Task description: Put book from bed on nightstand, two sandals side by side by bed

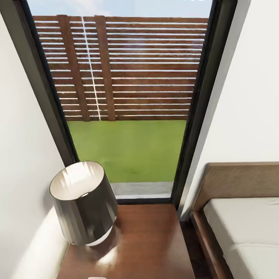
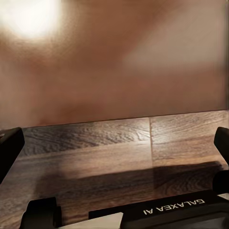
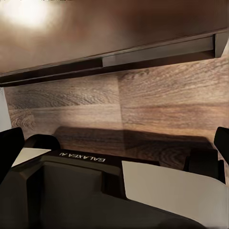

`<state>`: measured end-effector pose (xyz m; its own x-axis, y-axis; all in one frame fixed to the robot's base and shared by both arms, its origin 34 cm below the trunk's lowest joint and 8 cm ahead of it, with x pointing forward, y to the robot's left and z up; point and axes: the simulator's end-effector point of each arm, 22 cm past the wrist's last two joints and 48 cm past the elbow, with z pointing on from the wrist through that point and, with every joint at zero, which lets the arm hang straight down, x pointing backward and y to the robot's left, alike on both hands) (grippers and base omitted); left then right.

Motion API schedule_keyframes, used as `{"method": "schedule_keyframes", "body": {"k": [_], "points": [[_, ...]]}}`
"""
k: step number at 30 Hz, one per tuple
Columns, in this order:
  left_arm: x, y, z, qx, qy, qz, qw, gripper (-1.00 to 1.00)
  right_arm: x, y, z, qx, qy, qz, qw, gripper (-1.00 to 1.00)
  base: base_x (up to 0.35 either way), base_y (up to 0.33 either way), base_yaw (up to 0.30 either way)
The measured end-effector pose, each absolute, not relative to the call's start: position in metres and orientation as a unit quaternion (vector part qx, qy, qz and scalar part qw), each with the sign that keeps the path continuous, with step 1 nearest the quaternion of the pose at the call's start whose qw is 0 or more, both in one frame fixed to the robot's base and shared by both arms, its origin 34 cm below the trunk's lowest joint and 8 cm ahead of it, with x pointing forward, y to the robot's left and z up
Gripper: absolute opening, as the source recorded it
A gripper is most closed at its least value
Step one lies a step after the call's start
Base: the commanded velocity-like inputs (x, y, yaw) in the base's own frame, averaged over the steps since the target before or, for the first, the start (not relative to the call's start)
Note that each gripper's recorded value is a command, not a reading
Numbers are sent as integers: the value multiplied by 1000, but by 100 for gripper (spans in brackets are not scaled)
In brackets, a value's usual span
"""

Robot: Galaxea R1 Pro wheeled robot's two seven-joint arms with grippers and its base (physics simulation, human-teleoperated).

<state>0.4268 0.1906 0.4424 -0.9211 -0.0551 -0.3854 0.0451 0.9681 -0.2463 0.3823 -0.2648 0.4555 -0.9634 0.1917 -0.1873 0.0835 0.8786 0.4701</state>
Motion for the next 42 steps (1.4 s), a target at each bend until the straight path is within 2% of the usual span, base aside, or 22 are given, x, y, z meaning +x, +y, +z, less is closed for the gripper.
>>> {"method": "schedule_keyframes", "body": {"k": [42], "points": [[429,191,512,-3,972,-126,198,100,384,-265,526,72,962,236,114,100,0,0,0]]}}
